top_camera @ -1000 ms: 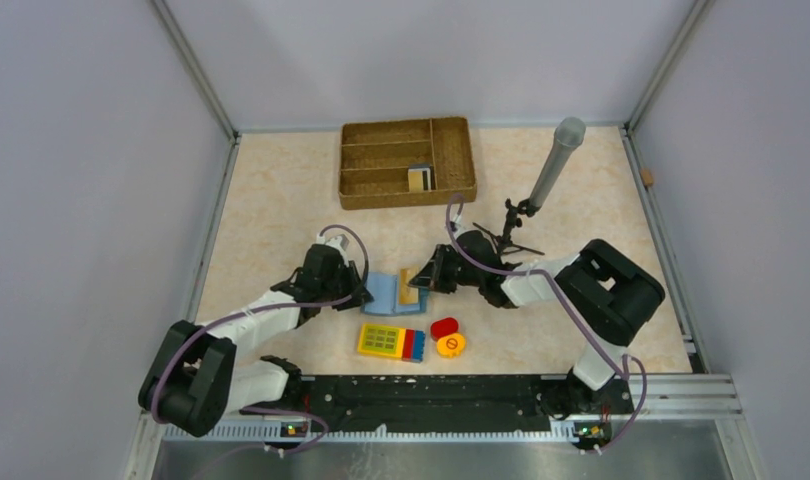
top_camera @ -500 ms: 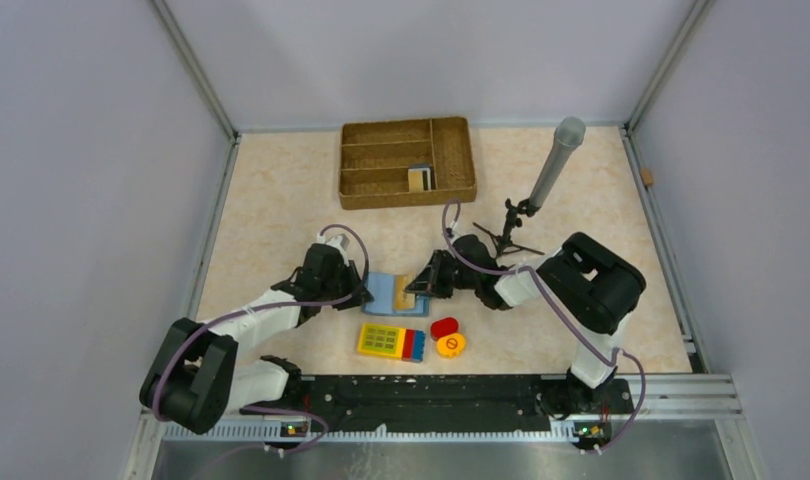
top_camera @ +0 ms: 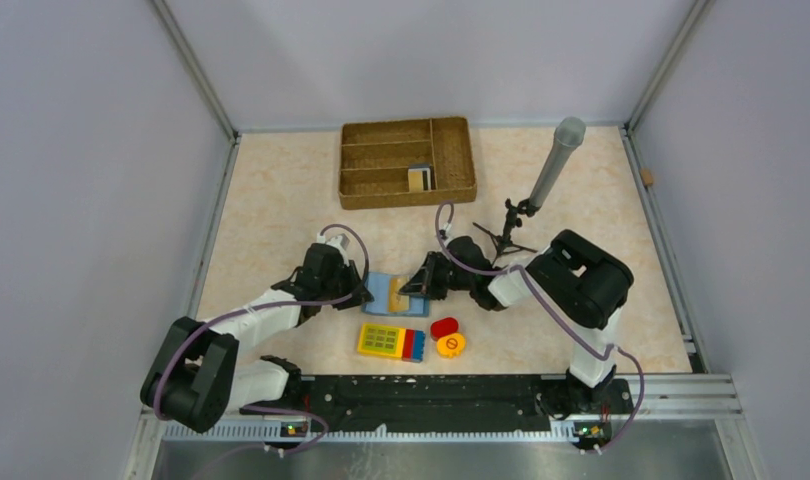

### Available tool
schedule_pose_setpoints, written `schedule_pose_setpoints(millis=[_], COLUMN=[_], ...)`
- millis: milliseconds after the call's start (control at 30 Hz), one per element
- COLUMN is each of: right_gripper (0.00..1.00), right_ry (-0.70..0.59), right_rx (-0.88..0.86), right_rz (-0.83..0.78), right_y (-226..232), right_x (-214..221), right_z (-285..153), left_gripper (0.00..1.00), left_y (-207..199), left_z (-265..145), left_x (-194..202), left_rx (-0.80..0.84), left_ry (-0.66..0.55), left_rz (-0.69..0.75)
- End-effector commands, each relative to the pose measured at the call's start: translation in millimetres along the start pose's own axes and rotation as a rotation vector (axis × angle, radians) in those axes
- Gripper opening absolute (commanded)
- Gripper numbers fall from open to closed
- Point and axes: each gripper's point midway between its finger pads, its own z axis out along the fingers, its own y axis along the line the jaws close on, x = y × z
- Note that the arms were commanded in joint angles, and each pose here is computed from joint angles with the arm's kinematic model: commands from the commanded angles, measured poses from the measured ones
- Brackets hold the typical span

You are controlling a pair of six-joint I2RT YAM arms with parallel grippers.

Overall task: Put the credit cards into the card holder
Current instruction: Insert the credit card into the card holder.

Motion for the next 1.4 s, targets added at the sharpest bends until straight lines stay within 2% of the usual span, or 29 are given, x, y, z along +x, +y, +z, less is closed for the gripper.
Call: schedule_pose_setpoints(millis=[0,467,667,767,933,1133,1367], right_gripper=[0.00,0.00,0.00,0.00,0.10,0.25,0.38], right_ry=[0.005,0.022,0.057,0.028,-0.014,-0.035,-0.064], right_rx=[0.031,0.113,0.143,0.180,0.248,0.330,0.412], right_rz=[0.000,0.009,0.018,-0.012,-0.089,-0.190,-0.290], right_y=[-7,-28,-35,-37,-34,-28,-20], right_x=[3,12,20,14,0,-8,-17], right_z=[9,21,28,23,13,5,-6], left_gripper=[0.18,0.18,0.26,0.24,0.19,0.07,0.07], left_y=[14,10,7,8,9,6,6], left_z=[3,4,4,3,4,6,5], left_x=[12,12,13,12,13,15,16], left_rx=[-0.050,-0.026,-0.009,-0.012,-0.008,0.013,0.017], left_ry=[0.042,0.046,0.051,0.042,0.044,0.052,0.054], left_rz=[-0.008,-0.010,-0.013,-0.017,-0.018,-0.023,-0.027])
